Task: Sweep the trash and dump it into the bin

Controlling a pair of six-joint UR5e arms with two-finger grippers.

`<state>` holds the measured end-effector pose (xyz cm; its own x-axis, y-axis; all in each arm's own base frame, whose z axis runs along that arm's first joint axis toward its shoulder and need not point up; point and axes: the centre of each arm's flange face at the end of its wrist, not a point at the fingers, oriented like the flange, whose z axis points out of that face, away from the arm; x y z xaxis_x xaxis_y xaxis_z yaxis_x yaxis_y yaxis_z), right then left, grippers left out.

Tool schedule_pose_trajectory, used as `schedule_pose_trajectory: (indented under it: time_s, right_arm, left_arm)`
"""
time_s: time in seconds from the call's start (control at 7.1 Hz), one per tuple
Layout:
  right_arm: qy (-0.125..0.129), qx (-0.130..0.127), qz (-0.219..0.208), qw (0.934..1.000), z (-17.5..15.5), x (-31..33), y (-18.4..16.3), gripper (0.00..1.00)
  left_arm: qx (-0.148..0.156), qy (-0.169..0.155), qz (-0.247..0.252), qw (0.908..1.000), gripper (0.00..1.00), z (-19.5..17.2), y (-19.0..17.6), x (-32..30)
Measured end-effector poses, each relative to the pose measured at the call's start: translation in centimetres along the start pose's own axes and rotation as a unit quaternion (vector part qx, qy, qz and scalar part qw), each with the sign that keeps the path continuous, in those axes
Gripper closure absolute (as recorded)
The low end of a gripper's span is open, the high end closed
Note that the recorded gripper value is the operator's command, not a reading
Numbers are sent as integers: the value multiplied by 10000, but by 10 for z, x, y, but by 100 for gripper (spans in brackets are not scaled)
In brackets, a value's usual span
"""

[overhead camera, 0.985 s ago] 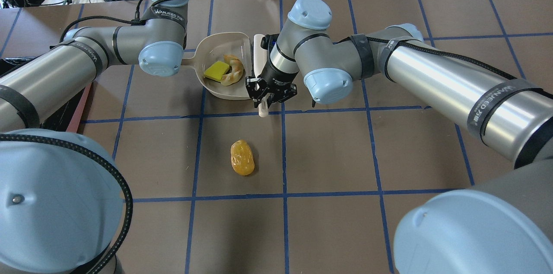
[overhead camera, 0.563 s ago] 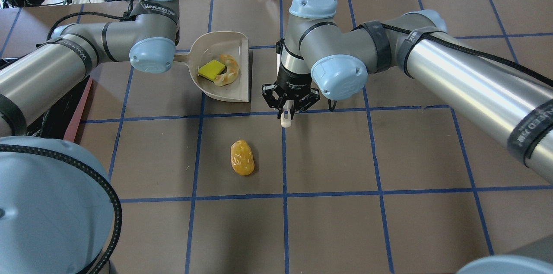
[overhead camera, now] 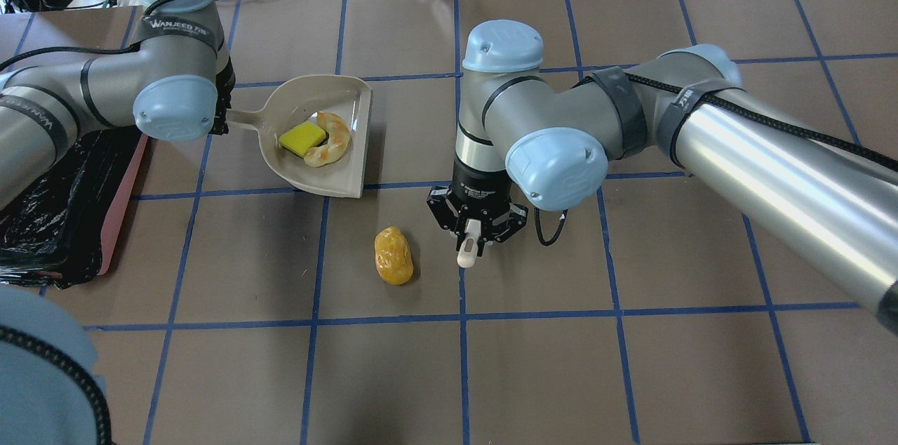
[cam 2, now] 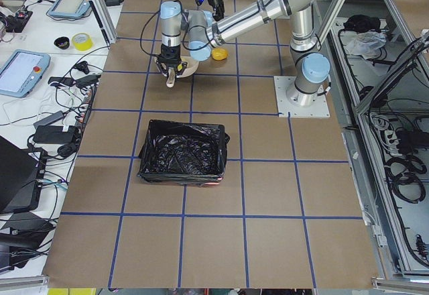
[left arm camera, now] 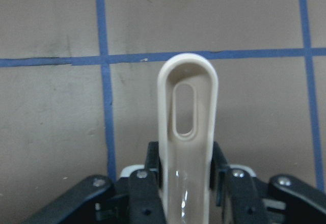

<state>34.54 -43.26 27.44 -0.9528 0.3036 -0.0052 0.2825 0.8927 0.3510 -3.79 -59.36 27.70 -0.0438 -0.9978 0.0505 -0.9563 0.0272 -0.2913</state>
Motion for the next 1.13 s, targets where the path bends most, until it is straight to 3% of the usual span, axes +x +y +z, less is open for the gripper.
schedule_pose_trajectory:
  time_s: [0.28,0.56,1.13]
  right_arm:
    - [189,-30,444,9988,23,-27,58,100]
    - [122,-90,408,9991,42,-46,105,100]
    - [-343,335,-208,9986,87,-52,104,100]
  left_arm:
    - [-12,-212,45,9998,100,1,8,-57]
    - [-16,-348,-44,9994,100,12,21,-107]
    - [218,-54,-98,9997,100,35,42,-163]
